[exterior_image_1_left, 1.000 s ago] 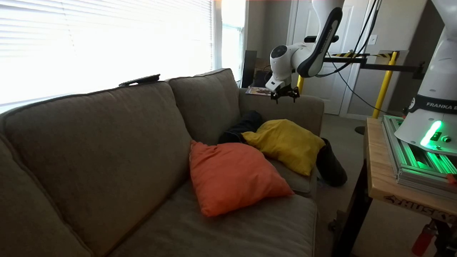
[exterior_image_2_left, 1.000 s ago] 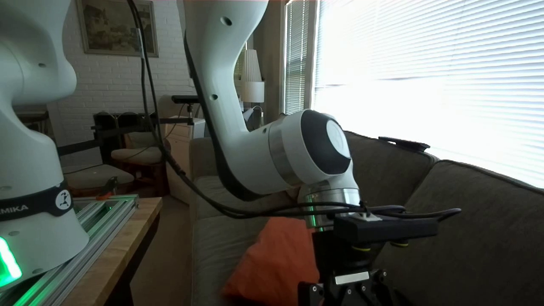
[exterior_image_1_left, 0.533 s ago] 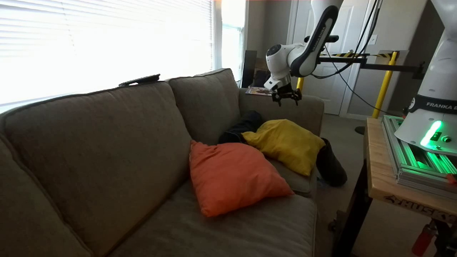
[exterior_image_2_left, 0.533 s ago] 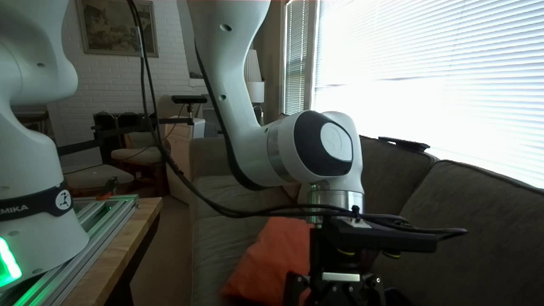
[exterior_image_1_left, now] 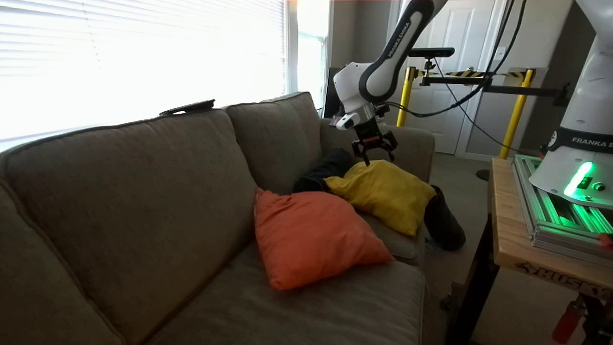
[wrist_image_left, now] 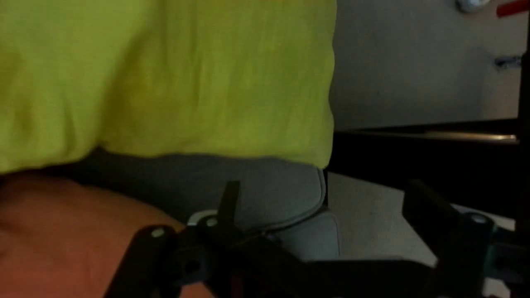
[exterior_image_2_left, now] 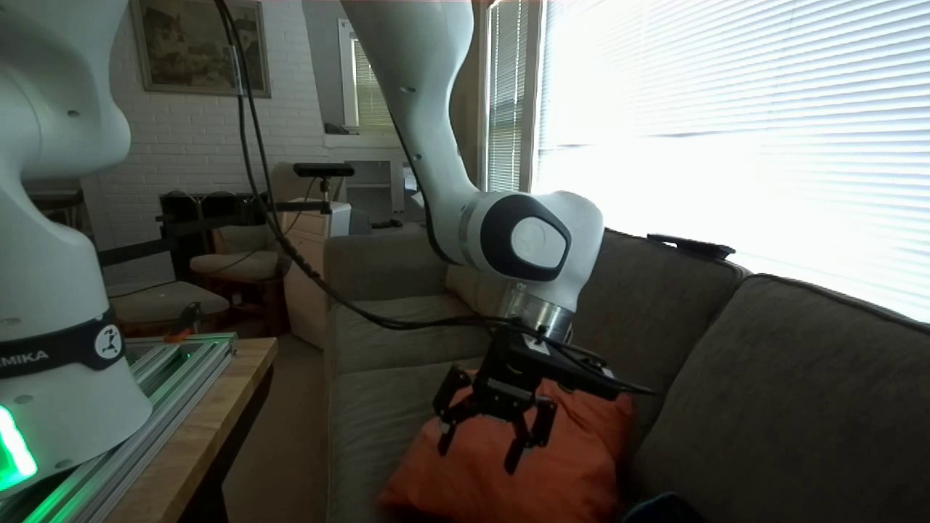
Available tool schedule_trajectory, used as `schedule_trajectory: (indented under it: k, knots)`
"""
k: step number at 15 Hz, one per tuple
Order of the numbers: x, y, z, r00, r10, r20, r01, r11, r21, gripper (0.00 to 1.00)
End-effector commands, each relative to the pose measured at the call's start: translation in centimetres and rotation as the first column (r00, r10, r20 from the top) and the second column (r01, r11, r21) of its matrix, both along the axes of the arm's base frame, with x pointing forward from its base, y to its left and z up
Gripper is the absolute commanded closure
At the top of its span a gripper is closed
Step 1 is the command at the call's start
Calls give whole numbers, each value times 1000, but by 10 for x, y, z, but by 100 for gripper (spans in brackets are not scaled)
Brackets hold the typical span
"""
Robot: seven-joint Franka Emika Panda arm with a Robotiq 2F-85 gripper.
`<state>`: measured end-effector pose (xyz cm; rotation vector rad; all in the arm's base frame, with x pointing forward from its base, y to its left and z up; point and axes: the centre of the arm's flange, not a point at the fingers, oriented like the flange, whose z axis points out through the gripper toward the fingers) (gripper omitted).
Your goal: Move the pillows on the sofa
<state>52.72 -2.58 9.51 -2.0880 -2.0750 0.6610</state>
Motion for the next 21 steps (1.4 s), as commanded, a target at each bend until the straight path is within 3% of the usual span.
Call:
schedule_trajectory:
  k: [1,4,9,15,18,19,21]
  knots:
    - [19,44,-26,990,-140,11,137,980,145,0]
    - [32,74,-48,961,-275,-9,269,934,236,0]
    - [51,83,-57,887,-459,51,408,829,382,0]
    - [74,85,-81,740,-633,227,453,719,527,0]
    - [80,87,-100,651,-678,342,440,704,557,0]
    - [81,87,-105,637,-679,365,443,710,548,0]
    - [79,86,-119,642,-668,376,485,734,475,0]
